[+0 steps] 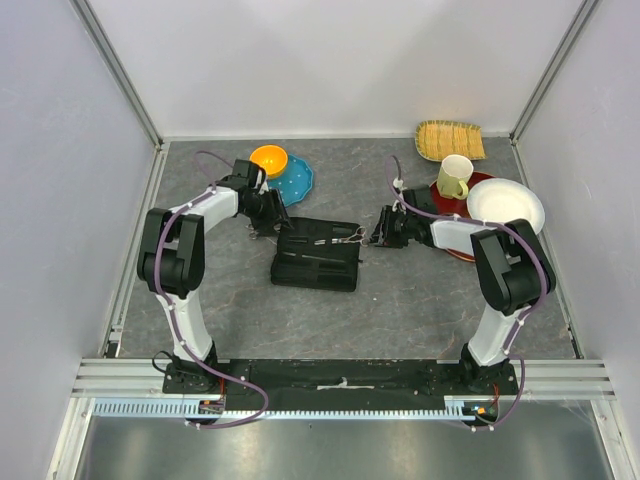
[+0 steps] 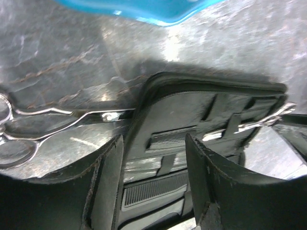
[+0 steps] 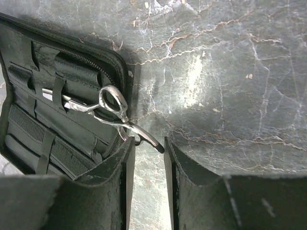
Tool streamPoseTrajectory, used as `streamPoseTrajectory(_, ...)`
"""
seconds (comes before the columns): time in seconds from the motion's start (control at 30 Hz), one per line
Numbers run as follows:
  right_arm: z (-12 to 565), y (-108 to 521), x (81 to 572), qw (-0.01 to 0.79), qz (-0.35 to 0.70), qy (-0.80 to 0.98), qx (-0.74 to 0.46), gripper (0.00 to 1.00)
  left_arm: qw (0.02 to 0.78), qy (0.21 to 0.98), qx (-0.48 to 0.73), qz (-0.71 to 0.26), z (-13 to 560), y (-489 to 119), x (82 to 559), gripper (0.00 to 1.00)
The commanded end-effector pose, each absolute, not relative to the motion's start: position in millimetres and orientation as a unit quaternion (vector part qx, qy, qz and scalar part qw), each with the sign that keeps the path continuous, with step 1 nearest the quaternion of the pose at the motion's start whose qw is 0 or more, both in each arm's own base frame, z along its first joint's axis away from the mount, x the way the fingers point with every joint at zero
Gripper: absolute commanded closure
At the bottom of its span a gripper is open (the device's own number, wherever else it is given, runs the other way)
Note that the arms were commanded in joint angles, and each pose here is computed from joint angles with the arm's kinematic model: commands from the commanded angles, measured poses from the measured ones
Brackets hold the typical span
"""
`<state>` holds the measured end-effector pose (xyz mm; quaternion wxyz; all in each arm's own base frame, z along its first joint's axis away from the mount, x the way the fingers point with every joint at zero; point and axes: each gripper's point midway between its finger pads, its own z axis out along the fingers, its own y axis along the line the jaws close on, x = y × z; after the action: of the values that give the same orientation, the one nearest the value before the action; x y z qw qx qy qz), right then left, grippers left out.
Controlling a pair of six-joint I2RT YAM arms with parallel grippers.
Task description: Sort the hair-cutting tools
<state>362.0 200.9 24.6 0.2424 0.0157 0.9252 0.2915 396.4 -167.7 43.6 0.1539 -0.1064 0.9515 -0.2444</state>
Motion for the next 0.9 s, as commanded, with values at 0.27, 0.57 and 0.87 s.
streamPoseTrajectory(0.27,29.9,214.4,372.7,0.239,0.298,0.923,0.044,0.78,0.155,0.957,-0.114,-0.218,33.8,-160.0,376.1,0.38)
streamPoseTrajectory(0.57,37.1,230.4,363.1,0.226,0.315,0.92,0.063,0.89,0.144,0.953,-0.123,-0.236,35.0,-171.6,370.7,0.38)
streamPoseTrajectory(0.87,53.0,248.9,351.2,0.211,0.336,0.913,0.091,0.9,0.139,0.952,-0.12,-0.244,33.9,-180.6,367.0,0.38)
